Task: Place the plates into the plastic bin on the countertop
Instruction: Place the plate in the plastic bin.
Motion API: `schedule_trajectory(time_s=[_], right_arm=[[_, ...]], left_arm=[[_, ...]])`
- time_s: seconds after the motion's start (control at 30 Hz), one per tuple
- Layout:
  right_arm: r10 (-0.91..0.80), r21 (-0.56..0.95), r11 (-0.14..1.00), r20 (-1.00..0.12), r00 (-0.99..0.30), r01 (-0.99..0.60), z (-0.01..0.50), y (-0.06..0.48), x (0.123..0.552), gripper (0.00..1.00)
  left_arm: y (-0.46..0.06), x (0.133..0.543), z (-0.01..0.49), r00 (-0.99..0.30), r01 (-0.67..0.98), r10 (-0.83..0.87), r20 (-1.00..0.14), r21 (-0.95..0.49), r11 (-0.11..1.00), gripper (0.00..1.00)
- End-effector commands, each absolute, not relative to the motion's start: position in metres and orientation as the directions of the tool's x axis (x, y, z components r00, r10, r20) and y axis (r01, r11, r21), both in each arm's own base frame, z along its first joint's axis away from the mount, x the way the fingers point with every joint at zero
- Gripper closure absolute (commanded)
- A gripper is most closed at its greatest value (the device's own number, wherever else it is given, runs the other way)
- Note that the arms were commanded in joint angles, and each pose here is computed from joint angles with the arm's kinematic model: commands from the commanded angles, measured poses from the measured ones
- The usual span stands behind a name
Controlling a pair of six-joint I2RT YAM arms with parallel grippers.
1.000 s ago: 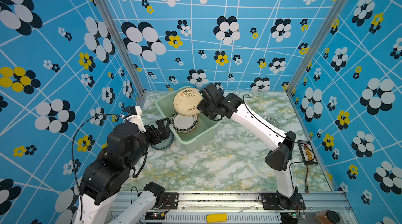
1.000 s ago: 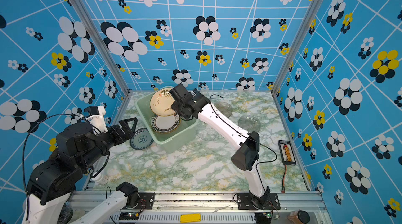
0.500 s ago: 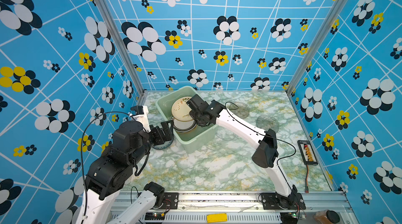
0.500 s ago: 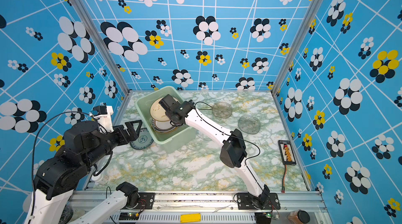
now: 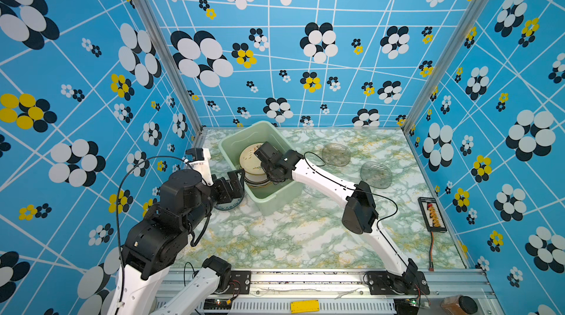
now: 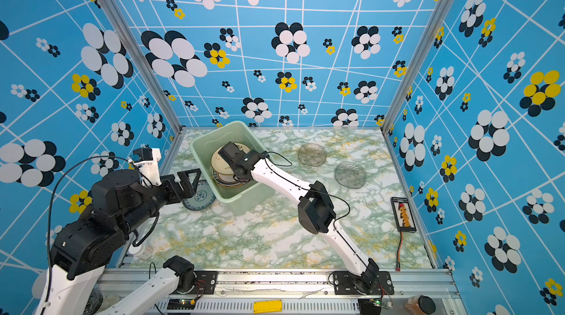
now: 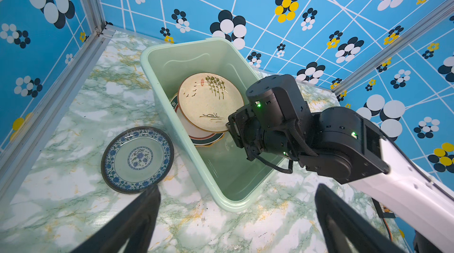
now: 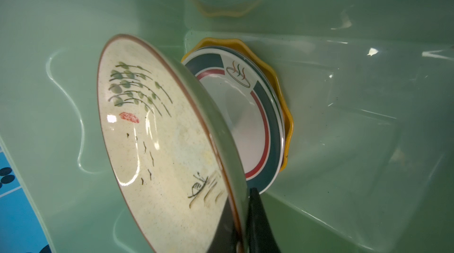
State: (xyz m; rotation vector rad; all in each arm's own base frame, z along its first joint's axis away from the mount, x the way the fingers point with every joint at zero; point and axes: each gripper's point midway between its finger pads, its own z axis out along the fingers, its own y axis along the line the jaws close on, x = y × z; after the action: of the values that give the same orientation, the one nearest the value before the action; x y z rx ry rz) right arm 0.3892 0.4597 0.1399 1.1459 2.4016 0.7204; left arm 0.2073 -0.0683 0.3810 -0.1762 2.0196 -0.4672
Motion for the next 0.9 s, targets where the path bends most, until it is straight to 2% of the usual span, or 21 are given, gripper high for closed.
schedule_trajectory(time_s=[0.0,0.37,0.63,0.87], right_arm=[[0.821,0.688,0.450,-0.067,-0.568,0.569,0.169,0.476,0.405,1.00],[0.811,0.630,0.495,-0.087,-0.578,0.599,0.135,0.477,0.403,1.00],[0.803,0.612,0.498,-0.059,-0.593,0.614,0.117,0.482,0.404,1.00],[0.797,0.593,0.509,-0.051,-0.601,0.624,0.105,0.482,0.402,0.91]], left_arm=[[-0.071,0.211,0.376,-0.484,0.084,-0.299,-0.822,-0.384,0.919,0.01],[-0.071,0.215,0.370,-0.498,0.077,-0.284,-0.819,-0.368,0.927,0.01],[-0.071,0.217,0.371,-0.503,0.077,-0.272,-0.820,-0.356,0.931,0.01],[-0.069,0.217,0.372,-0.498,0.069,-0.269,-0.824,-0.348,0.935,0.01]])
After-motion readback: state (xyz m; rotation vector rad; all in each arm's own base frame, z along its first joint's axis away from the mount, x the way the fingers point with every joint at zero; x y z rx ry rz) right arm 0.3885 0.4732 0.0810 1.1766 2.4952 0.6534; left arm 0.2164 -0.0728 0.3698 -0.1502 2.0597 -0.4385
